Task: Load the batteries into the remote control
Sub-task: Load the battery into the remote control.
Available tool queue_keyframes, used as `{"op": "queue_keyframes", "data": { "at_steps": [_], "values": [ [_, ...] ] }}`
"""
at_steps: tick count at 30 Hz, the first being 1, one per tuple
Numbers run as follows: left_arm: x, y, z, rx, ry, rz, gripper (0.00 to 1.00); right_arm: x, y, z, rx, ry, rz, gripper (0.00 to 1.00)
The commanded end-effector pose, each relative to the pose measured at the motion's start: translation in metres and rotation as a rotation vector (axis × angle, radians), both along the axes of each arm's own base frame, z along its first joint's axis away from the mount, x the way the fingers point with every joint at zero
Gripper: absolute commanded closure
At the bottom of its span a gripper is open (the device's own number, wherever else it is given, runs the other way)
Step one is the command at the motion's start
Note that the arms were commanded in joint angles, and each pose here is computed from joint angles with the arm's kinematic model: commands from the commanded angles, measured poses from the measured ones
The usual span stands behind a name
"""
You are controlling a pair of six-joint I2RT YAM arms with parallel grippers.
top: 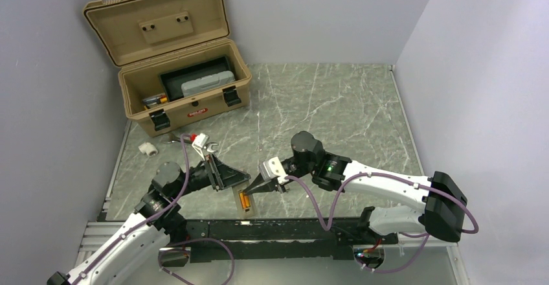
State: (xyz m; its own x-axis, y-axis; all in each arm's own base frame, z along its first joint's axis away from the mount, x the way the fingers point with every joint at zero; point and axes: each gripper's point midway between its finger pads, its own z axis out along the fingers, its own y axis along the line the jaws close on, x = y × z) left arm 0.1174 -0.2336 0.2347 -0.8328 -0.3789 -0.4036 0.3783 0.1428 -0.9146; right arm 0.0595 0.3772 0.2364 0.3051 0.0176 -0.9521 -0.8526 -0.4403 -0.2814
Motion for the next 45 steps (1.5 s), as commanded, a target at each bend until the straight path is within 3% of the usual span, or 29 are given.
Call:
{"op": "queue_keyframes", "data": {
  "at_steps": [1,24,45],
  "values": [
    [0.005,0.004,0.048,-0.127,-0.115,0.039,1.0,-0.029,-0.013,-0.023,-0.097,0.092,0.104,0.92],
    [0.007,0.006,0.049,-0.137,-0.108,0.061,1.0,-0.045,-0.022,-0.041,-0.175,0.11,0.121,0.93],
    [0.007,0.006,0.056,-0.155,-0.119,0.059,1.0,-0.042,-0.027,-0.08,-0.305,0.005,0.048,0.97]
  ]
}}
